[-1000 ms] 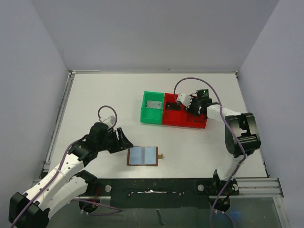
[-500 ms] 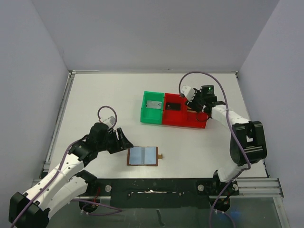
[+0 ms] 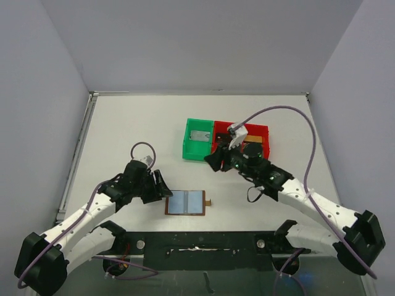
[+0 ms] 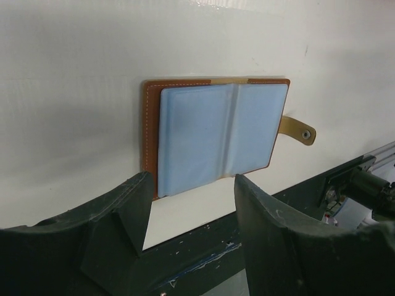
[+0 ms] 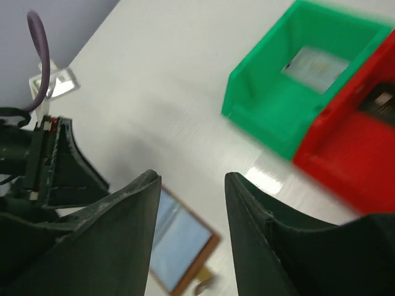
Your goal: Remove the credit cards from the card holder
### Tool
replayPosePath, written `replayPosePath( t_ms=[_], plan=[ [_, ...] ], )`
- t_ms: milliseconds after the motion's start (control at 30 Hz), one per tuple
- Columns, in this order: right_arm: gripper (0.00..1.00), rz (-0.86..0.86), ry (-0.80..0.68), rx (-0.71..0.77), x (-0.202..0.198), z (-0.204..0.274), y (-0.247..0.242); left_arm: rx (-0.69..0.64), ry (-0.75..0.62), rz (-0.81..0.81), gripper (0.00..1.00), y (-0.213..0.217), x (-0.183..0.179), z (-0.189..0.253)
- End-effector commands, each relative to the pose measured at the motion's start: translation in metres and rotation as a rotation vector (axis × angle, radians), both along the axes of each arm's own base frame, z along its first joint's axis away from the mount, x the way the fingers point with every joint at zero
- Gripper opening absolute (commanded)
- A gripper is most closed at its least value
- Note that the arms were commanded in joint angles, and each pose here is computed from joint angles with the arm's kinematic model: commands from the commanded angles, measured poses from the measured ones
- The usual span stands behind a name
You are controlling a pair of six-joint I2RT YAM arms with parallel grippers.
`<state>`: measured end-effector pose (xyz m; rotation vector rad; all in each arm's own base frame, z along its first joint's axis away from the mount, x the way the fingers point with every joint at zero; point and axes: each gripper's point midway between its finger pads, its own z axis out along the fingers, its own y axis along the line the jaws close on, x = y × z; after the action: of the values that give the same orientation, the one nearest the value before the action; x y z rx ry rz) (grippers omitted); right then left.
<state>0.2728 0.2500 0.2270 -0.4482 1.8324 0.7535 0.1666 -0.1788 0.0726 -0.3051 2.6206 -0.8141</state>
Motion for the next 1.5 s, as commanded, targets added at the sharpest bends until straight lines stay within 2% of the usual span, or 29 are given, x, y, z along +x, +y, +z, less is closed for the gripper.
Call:
replayPosePath(
  t_ms=[0,100,233,400,633,933,1300,1467],
  plan=[
    [0.46,-0.203,0.471,0.159,-0.051,-0.073,0.041,-0.001,-0.054,0.012,0.55,-0.002,0.011,0.004],
    [0.46,-0.229,0.572,0.109,-0.081,-0.107,0.063,-0.009,-0.054,0.012,0.58,-0.004,0.011,0.003],
    [0.49,-0.276,0.675,0.014,-0.102,-0.143,0.074,-0.007,-0.043,0.008,0.58,-0.005,0.009,-0.002],
    [0.5,-0.333,0.708,-0.073,-0.111,-0.162,0.069,-0.006,-0.034,-0.002,0.58,-0.007,0.008,-0.006],
    [0.5,-0.322,0.736,-0.081,-0.113,-0.173,0.07,-0.015,-0.021,-0.026,0.56,-0.012,0.007,-0.012],
    [0.47,-0.311,0.8,-0.112,-0.114,-0.192,0.076,-0.011,0.022,-0.046,0.41,-0.019,0.001,-0.033],
    [0.29,-0.205,0.862,-0.056,-0.119,-0.203,0.097,-0.033,0.034,-0.067,0.29,-0.035,-0.006,-0.042],
    [0.26,-0.2,0.871,-0.064,-0.119,-0.205,0.098,-0.031,0.018,-0.062,0.22,-0.035,-0.004,-0.039]
  ],
)
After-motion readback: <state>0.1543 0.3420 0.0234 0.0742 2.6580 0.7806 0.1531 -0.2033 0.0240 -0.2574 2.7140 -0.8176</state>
